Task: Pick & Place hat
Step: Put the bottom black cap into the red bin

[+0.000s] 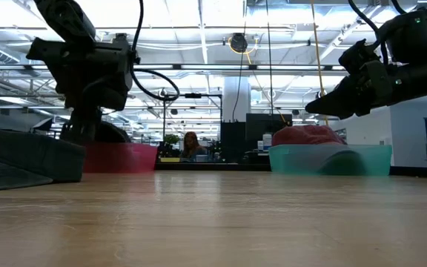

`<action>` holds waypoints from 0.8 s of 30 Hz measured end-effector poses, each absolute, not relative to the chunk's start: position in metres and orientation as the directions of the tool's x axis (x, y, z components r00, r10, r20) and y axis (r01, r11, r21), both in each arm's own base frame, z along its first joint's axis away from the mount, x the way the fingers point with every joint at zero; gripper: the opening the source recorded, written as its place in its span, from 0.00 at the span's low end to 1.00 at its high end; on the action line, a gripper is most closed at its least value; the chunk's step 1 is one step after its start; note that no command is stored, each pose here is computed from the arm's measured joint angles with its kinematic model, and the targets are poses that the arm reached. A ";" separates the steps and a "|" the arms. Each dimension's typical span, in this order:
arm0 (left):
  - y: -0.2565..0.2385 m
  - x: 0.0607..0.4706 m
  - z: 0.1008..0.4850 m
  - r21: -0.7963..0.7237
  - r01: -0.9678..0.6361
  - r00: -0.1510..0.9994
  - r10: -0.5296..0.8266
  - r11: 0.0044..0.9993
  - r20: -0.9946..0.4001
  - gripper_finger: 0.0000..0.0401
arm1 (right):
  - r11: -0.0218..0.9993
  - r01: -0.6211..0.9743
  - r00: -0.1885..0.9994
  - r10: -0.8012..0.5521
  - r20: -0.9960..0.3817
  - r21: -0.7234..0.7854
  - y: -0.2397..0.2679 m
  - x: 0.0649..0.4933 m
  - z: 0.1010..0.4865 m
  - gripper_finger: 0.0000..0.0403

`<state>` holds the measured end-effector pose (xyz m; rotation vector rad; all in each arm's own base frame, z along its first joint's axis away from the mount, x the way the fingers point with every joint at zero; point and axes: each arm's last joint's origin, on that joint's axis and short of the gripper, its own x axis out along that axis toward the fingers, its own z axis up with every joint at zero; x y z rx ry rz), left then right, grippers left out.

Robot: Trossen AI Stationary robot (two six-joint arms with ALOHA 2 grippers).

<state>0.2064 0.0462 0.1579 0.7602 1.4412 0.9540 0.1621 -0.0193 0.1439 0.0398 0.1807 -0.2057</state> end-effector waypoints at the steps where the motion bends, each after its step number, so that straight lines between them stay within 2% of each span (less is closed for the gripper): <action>1: 0.045 0.206 0.158 0.896 -0.069 -0.097 0.891 0.438 -0.444 0.08 | 0.978 0.207 0.963 -0.200 -0.182 0.021 -0.019 0.162 0.144 0.06; 4: 0.042 0.206 0.160 0.918 -0.059 -0.083 0.914 0.393 -0.397 0.03 | 0.978 0.207 0.963 -0.200 -0.182 0.021 -0.019 0.162 0.144 0.06; 11: 0.038 0.205 0.172 0.952 -0.094 -0.045 0.954 0.292 -0.298 0.08 | 0.978 0.207 0.963 -0.200 -0.183 0.021 -0.019 0.162 0.144 0.06; 14: 0.038 0.202 0.178 0.958 -0.113 -0.038 0.963 0.263 -0.268 0.05 | 0.978 0.207 0.962 -0.199 -0.188 0.021 -0.019 0.162 0.143 0.06; 17: 0.038 0.199 0.188 0.959 -0.165 -0.027 0.971 0.230 -0.238 0.03 | 0.978 0.207 0.962 -0.199 -0.188 0.021 -0.019 0.162 0.143 0.06; 22: 0.038 0.193 0.205 0.949 -0.288 -0.022 0.990 0.130 -0.142 0.07 | 0.978 0.207 0.962 -0.199 -0.188 0.021 -0.019 0.162 0.143 0.06; 24: 0.038 0.192 0.210 0.937 -0.328 -0.017 0.991 0.119 -0.131 0.07 | 0.978 0.207 0.962 -0.199 -0.188 0.024 -0.019 0.162 0.143 0.06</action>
